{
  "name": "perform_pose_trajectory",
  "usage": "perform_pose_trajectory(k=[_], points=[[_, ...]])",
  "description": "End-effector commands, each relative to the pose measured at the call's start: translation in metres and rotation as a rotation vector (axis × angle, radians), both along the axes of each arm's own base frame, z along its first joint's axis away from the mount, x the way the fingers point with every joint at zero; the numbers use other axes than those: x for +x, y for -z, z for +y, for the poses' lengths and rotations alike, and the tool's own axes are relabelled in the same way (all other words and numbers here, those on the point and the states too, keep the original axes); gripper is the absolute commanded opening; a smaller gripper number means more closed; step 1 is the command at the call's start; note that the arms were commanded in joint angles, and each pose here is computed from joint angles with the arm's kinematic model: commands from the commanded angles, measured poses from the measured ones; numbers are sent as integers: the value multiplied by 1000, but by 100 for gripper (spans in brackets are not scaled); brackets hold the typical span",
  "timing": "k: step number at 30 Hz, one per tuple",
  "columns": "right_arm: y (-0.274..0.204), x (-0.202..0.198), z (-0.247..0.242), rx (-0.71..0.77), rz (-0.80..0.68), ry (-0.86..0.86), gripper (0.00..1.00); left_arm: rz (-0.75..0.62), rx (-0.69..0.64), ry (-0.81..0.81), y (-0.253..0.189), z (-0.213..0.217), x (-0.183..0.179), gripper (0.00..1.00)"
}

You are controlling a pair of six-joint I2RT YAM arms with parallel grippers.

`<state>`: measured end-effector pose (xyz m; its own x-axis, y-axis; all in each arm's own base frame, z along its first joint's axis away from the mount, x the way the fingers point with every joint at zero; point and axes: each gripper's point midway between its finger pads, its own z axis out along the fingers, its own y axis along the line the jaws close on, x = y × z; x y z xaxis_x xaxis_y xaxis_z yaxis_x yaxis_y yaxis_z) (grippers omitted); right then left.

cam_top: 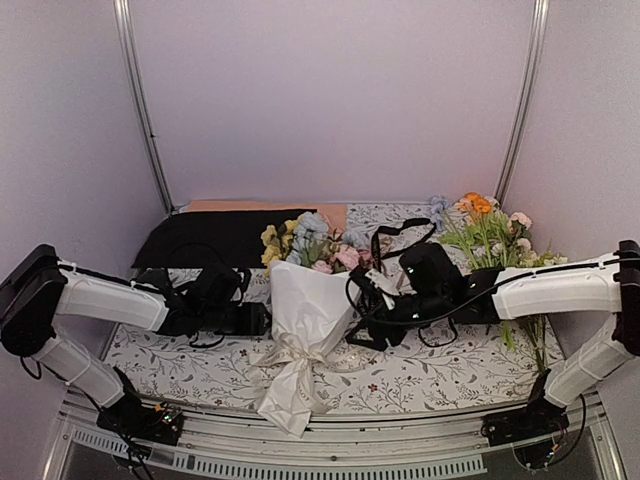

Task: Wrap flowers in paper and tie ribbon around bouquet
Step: Adjust the tied bouquet at the center of the board, then reset both arms

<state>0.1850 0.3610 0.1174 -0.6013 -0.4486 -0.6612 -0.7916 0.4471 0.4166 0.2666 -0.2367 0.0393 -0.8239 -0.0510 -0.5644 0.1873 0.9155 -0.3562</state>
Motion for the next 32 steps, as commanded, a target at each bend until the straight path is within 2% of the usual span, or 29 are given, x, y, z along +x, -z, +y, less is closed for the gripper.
perform_pose_trajectory(k=[1,6,8,10,13,16,20,27,32], points=[[-38,62,-59,31,-70,206,69,-25,43,-51,-11,15,-3,70],[-78,155,-154,110,-109,520,95,-148,67,-121,-60,51,35,85],[-87,188,-196,138,-102,641,99,-198,79,-155,-82,71,55,91],[-96,214,-238,198,-68,752,99,-259,115,-202,-105,93,75,98],[-108,237,-291,253,-129,925,99,-344,151,-267,-131,123,100,99],[-120,239,-320,232,-280,1034,99,-420,190,-333,-140,156,114,99],[-121,237,-334,162,-398,1066,99,-490,225,-381,-140,181,121,99],[-91,230,-341,116,-423,1093,99,-607,293,-412,-129,202,116,99],[-81,222,-342,142,-431,1110,99,-627,299,-389,-128,201,115,99]])
